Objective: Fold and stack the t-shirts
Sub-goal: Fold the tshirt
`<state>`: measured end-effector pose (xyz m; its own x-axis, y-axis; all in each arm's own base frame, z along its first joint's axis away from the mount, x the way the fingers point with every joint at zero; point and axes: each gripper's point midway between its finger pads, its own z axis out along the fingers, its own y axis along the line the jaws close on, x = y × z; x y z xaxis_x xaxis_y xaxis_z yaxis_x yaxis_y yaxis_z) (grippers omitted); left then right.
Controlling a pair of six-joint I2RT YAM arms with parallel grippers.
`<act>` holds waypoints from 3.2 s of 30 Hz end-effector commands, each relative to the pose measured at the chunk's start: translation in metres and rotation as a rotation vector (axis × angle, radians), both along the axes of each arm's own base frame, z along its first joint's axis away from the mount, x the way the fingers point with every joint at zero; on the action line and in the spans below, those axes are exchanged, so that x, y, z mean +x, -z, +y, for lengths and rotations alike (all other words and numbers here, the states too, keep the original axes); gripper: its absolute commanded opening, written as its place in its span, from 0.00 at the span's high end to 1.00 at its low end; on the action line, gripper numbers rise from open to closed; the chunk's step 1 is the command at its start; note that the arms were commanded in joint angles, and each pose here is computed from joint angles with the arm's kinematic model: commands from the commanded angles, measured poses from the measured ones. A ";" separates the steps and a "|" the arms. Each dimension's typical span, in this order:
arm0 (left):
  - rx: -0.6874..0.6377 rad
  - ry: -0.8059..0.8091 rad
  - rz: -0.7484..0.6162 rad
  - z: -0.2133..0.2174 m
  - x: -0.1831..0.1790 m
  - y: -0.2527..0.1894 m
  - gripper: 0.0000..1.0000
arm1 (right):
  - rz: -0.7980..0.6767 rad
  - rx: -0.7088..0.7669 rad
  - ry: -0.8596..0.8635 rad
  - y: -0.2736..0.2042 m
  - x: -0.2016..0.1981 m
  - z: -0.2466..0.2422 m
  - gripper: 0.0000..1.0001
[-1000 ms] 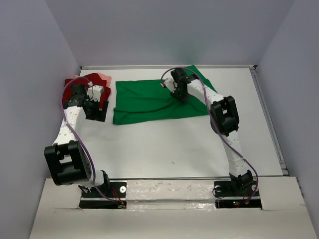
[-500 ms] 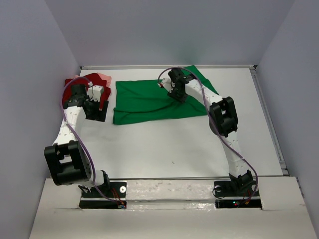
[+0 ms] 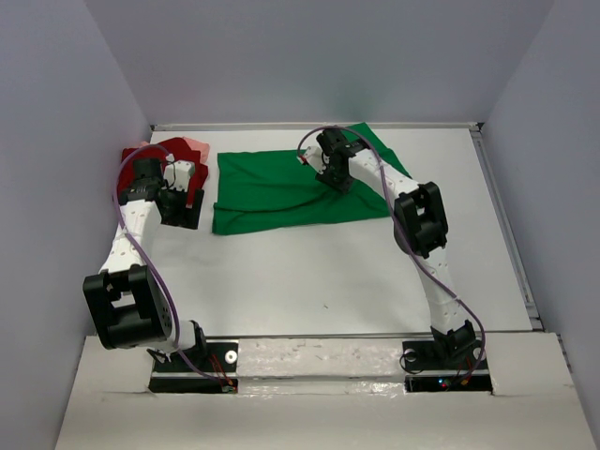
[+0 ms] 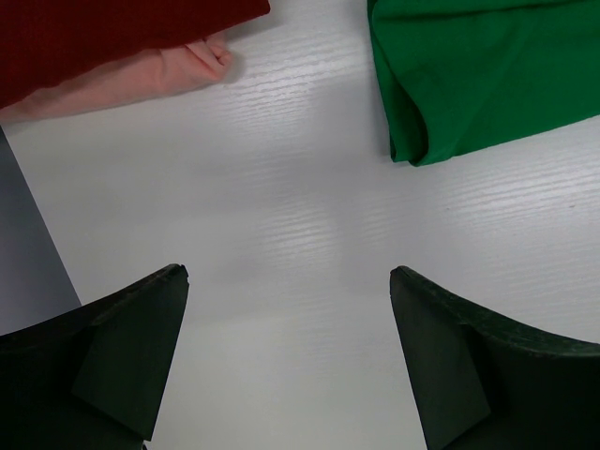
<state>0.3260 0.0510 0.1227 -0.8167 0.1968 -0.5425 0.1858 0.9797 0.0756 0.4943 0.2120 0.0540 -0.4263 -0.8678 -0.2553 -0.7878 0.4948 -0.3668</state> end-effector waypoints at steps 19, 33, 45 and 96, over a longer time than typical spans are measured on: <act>0.006 -0.003 -0.019 0.003 0.002 -0.004 0.01 | -0.037 -0.017 0.010 0.006 0.011 -0.001 0.64; 0.007 -0.006 -0.019 0.003 0.001 -0.003 0.01 | -0.021 -0.024 0.016 0.015 0.011 -0.006 0.67; 0.005 -0.008 -0.020 0.003 0.001 -0.004 0.01 | -0.039 -0.038 0.035 0.010 0.015 -0.013 1.00; 0.013 -0.018 -0.012 0.004 -0.001 -0.001 0.01 | -0.395 -0.032 -0.143 -0.048 0.085 0.026 1.00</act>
